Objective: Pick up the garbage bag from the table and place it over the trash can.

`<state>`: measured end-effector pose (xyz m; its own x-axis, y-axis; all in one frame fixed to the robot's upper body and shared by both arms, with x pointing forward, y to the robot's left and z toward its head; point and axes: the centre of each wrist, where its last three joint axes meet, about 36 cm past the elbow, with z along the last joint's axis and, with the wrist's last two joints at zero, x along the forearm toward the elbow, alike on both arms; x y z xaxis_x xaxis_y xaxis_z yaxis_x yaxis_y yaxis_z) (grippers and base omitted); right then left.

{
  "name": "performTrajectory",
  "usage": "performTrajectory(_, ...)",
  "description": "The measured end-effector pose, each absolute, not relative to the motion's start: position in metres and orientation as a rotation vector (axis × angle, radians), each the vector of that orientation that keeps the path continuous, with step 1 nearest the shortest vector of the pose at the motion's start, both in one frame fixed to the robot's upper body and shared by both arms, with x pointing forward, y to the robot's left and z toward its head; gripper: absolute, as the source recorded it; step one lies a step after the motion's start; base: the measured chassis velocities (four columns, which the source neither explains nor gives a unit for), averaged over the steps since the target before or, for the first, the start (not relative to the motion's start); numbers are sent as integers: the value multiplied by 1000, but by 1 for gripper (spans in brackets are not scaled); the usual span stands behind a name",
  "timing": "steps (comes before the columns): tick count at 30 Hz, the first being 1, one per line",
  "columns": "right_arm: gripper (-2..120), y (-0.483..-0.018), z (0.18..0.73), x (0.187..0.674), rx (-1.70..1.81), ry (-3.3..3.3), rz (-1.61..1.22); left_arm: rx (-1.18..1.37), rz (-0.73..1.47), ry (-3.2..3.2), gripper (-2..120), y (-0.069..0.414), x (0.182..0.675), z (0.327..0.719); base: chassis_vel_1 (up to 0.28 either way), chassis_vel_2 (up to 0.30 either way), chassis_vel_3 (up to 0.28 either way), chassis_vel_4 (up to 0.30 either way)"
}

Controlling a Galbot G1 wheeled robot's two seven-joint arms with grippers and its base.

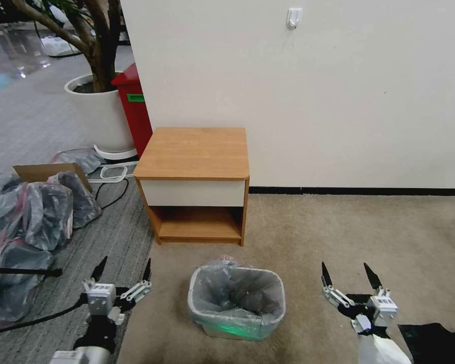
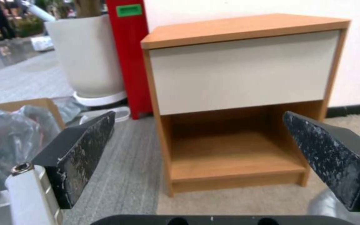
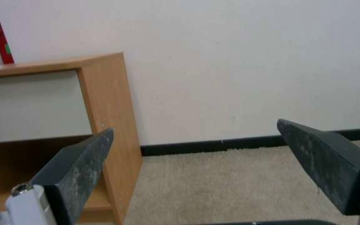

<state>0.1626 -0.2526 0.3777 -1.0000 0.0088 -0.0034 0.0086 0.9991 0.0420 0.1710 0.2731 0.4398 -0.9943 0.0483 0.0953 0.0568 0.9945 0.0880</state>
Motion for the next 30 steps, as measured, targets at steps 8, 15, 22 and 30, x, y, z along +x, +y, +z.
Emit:
performTrajectory(8,100,-250,387,166,40,3138,53,-112,-114,-3006,100,263,169,450,0,0,0,0)
performTrajectory(15,100,-250,388,167,38,3144,46,-108,-111,-3004,100,262,169,450,0,0,0,0)
performTrajectory(22,100,-250,388,167,37,3144,45,-105,-110,-3004,100,262,169,449,0,0,0,0)
performTrajectory(30,100,-250,388,167,37,3144,45,-104,-110,-3003,100,262,169,449,0,0,0,0)
